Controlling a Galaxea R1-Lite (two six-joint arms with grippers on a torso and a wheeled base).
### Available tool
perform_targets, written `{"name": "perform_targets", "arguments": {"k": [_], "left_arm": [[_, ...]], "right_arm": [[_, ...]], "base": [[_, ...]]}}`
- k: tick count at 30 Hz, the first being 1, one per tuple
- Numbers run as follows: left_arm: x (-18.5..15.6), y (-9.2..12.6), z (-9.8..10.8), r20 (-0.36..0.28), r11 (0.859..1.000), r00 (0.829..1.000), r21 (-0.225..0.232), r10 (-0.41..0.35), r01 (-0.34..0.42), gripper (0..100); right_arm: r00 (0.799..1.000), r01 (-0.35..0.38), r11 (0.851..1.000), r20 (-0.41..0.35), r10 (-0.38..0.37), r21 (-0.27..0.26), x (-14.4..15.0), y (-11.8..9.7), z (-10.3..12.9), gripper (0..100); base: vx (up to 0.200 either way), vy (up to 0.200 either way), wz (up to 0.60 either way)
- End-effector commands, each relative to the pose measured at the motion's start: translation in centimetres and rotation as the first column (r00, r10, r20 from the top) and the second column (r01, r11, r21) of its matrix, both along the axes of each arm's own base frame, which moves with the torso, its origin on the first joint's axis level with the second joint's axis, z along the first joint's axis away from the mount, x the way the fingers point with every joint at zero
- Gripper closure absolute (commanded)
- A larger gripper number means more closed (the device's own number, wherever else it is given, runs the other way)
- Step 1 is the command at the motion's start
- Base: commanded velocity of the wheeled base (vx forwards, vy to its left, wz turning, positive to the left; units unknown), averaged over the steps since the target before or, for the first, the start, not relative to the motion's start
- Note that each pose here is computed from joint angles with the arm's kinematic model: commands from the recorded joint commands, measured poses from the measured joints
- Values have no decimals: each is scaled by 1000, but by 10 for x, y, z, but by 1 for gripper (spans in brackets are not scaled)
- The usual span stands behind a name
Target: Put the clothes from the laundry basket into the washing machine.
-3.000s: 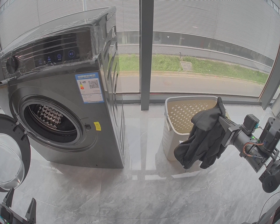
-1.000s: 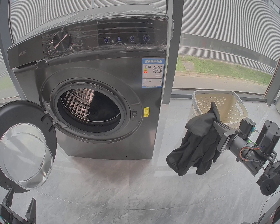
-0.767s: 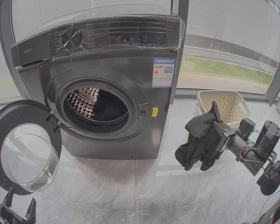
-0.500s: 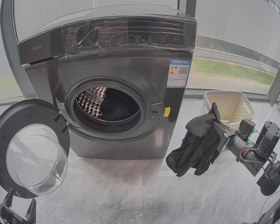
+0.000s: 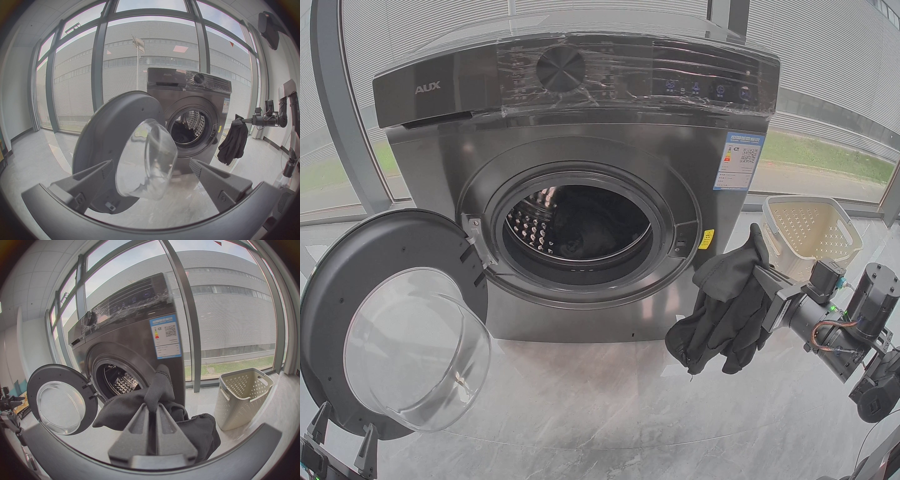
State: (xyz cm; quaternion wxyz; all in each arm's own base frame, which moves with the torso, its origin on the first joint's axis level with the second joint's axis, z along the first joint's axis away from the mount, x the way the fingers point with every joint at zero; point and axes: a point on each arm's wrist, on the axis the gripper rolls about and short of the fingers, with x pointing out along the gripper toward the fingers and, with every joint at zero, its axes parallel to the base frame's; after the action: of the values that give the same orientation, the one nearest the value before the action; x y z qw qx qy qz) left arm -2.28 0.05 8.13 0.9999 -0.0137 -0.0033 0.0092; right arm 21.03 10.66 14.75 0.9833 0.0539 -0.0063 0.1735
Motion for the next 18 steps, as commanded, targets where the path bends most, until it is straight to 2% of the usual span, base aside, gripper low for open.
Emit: {"name": "perform_targets", "arguments": {"k": [1,8,14,18], "left_arm": [[0,0,-5,1,1000,1000,0,0,0,0],[0,0,-5,3,1000,1000,3,3,-3,0],[0,0,-5,-2,1000,1000,26,6,-6,0],[0,0,-6,-4,999,1000,38,3,-3,0]], "right_arm": [[1000,-17,1000,-6,17,-2,-2,3,-1,100],[999,-51,999,-9,51,-3,-7,10,-2,100],[993,-116,993,-26,116,7,-16,21,-5,100],[984,-178,984,-33,178,3,-22,30,-7,100]], "base": [[0,0,0],[0,0,0],[0,0,0],[0,0,0]]}}
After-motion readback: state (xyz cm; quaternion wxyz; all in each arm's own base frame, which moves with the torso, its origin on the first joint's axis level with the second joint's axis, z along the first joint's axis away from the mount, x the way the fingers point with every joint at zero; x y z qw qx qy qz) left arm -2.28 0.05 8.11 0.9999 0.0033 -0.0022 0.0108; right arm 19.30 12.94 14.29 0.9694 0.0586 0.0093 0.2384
